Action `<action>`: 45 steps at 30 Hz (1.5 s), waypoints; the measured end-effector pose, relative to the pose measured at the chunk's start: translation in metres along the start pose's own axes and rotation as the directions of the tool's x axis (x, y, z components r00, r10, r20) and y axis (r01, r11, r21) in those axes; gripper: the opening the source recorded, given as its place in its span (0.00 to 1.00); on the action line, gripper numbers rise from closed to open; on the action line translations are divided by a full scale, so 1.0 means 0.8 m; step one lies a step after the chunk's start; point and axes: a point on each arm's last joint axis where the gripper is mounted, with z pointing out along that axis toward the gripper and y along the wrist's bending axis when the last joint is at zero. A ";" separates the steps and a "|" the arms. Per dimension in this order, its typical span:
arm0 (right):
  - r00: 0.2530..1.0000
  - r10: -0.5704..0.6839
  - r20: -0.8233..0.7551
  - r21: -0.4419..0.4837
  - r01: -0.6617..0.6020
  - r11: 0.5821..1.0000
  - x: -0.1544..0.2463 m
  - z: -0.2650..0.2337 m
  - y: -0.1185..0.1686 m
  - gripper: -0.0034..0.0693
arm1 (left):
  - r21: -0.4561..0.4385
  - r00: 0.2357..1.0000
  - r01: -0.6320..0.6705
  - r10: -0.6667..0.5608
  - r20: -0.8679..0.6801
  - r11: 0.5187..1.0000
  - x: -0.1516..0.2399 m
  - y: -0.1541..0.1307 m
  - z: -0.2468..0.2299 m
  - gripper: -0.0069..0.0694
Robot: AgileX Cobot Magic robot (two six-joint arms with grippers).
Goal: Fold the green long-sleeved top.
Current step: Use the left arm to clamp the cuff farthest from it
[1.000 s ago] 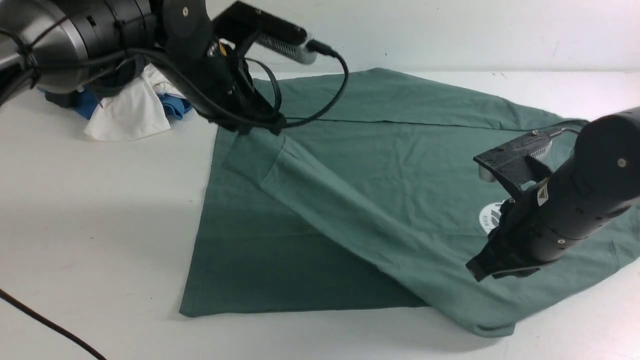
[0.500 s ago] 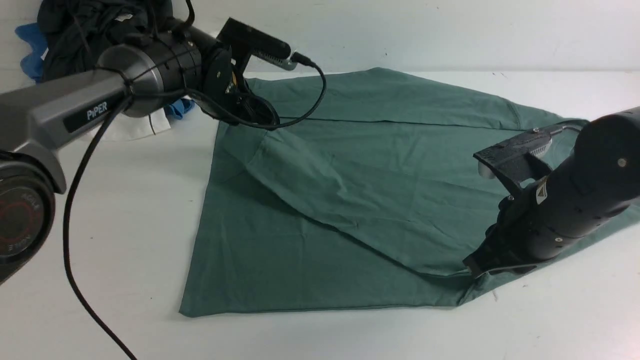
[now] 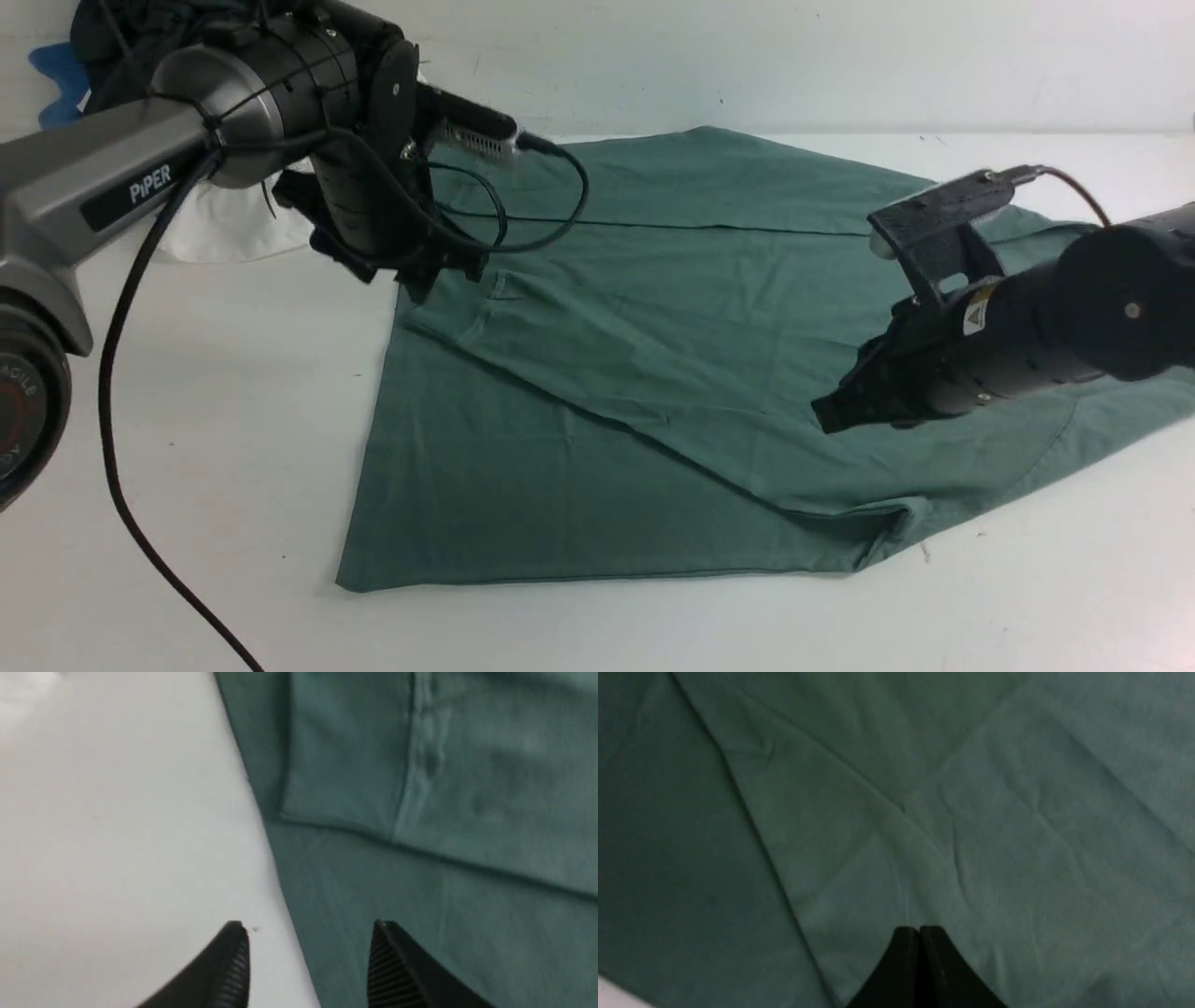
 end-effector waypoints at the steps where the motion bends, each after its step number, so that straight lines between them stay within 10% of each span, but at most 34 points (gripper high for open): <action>1: 1.000 0.003 -0.003 -0.001 -0.003 1.000 0.001 0.008 0.000 0.03 | 0.014 0.999 -0.014 0.014 -0.031 1.000 0.004 -0.003 0.010 0.45; 12: 0.920 0.000 -0.393 -0.059 -0.025 0.998 0.059 0.064 0.008 0.03 | 0.051 0.960 -0.050 0.062 -0.272 0.997 0.049 -0.013 0.064 0.09; 21: 0.902 -0.018 -0.432 -0.052 -0.004 0.999 0.055 0.028 0.005 0.03 | 0.041 0.965 0.058 -0.066 0.253 0.997 -0.035 0.017 -0.037 0.09; 34: 0.901 0.030 -0.434 -0.059 -0.061 0.996 0.054 0.023 0.009 0.03 | 0.191 0.851 0.273 -0.329 0.408 0.943 -0.121 0.093 0.080 0.67; 45: 0.896 0.060 -0.439 -0.085 -0.108 0.990 0.054 0.023 0.014 0.03 | 0.316 0.704 0.372 -0.487 0.517 0.873 -0.122 0.120 0.184 0.72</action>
